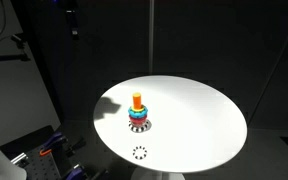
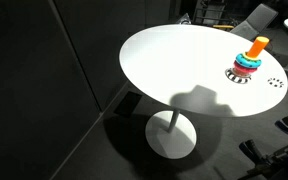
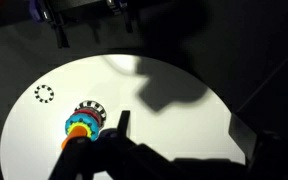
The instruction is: Remove the green ring from the orange rod and put it on the table
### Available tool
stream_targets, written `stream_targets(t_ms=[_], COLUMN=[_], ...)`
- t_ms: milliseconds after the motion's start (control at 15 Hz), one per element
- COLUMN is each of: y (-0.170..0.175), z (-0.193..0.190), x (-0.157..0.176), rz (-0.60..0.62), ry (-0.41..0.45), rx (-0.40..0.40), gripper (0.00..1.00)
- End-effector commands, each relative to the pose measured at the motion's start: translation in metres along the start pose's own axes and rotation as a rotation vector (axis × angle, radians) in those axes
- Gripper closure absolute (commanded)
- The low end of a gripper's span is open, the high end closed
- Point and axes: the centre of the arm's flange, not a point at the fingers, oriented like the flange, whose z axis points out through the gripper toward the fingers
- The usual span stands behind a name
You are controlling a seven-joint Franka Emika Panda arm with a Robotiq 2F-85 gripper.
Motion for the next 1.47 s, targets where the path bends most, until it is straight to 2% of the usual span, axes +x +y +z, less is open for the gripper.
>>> stream_targets(t_ms=[0, 600, 1067, 1400], y=[0.0, 0.006, 0.019, 0.029], z=[0.001, 0.017, 0.05, 0.075], x=[0.0, 0.008, 0.019, 0.026], rz=[0.0, 0.016, 0.042, 0.06], ry=[-0.002, -0.011, -0.045, 0.01], rx=[-0.001, -0.013, -0.026, -0.045], gripper=[0.0, 0.0, 0.0, 0.0])
